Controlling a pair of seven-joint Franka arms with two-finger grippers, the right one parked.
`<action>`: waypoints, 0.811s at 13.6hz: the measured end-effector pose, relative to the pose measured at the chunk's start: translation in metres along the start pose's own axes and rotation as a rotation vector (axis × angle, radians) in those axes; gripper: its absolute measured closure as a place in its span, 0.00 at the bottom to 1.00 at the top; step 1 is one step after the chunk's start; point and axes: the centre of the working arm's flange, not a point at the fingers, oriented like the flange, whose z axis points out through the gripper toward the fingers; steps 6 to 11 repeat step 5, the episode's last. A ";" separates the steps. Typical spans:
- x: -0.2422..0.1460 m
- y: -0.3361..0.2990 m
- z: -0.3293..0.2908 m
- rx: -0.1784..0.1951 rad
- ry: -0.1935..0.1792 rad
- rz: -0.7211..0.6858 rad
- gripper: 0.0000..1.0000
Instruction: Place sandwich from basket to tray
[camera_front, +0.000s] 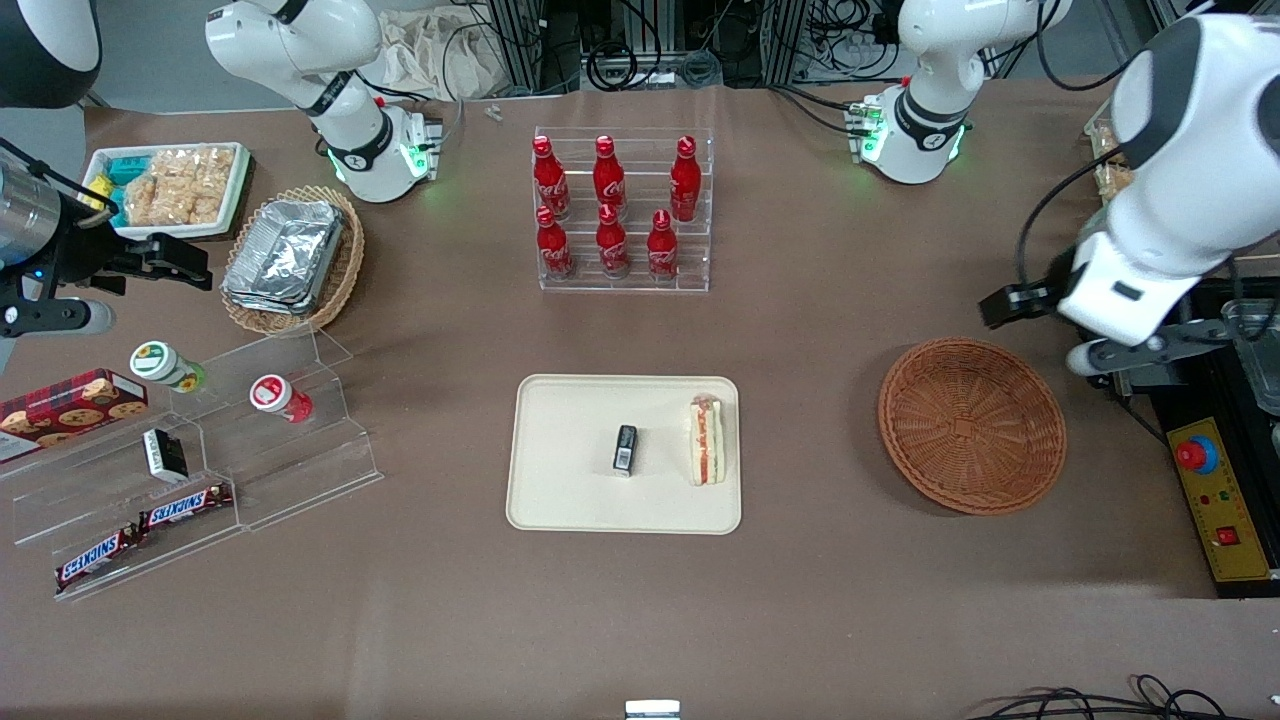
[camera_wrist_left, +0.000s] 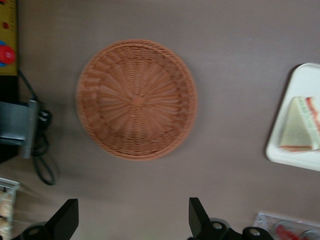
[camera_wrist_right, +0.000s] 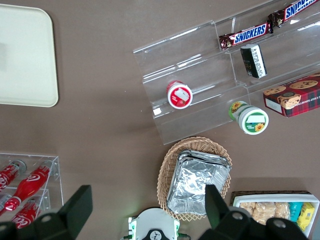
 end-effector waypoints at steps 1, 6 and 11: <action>0.003 -0.017 0.001 -0.001 -0.002 0.017 0.00; 0.010 -0.040 0.000 -0.007 -0.003 0.047 0.00; 0.010 -0.040 0.000 -0.007 -0.003 0.047 0.00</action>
